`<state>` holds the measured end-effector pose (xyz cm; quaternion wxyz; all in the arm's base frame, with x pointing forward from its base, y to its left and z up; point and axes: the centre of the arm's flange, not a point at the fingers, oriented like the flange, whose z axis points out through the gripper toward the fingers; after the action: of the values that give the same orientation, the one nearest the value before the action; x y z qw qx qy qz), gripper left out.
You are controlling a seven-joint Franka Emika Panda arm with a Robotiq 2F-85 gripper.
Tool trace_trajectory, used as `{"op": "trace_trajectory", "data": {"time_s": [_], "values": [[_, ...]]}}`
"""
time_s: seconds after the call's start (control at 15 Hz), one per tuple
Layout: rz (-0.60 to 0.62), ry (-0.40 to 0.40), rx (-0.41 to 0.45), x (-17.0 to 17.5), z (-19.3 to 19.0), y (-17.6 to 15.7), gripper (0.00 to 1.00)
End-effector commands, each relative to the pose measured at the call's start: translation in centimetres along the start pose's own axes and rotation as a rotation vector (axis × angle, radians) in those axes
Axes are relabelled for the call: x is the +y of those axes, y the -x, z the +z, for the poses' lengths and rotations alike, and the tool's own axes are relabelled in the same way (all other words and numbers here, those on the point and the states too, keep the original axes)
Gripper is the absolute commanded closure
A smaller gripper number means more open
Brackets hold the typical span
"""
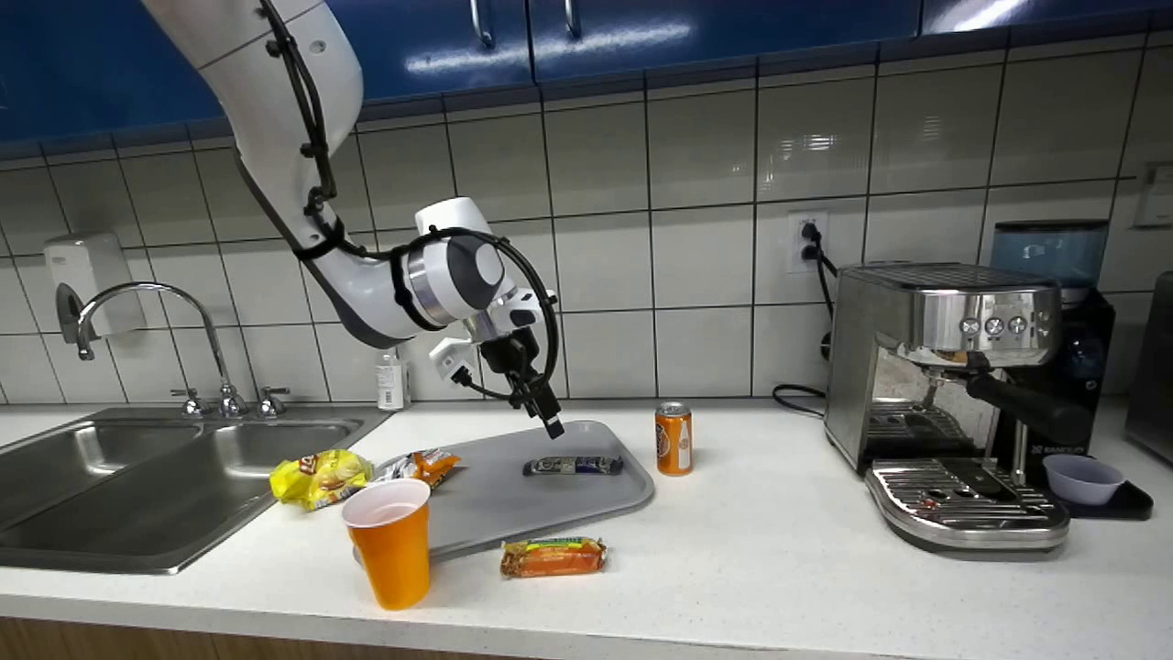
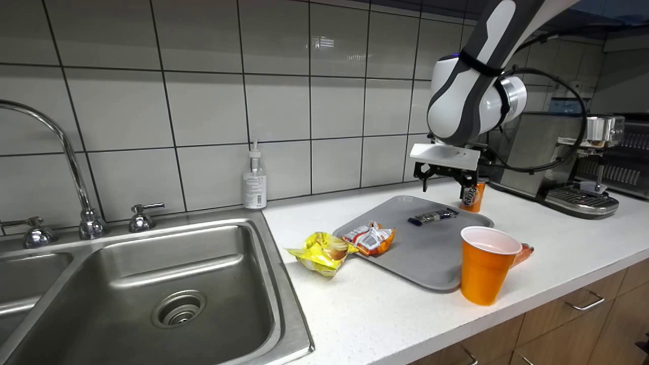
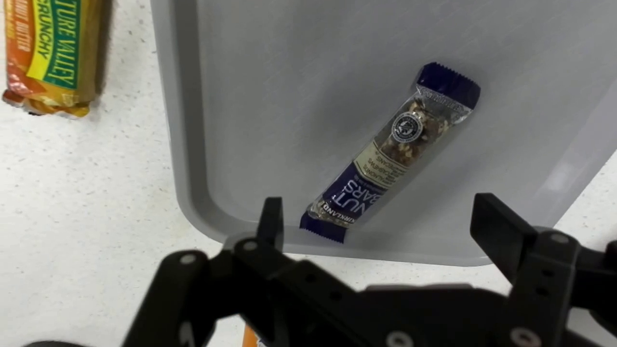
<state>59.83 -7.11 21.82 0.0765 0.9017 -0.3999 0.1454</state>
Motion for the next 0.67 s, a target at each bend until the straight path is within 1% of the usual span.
{"op": "trace_trajectory", "data": {"time_s": [0.0, 0.2, 0.4, 0.6], "values": [[0.05, 0.02, 0.017, -0.7, 0.4, -0.4, 0.0], [0.105, 0.037, 0.019, -1.1, 1.5, -1.0, 0.0], [0.151, 0.038, 0.011, -1.5, 2.5, -1.6, 0.0], [0.178, 0.04, 0.003, -1.9, 3.4, -2.1, 0.0]]}}
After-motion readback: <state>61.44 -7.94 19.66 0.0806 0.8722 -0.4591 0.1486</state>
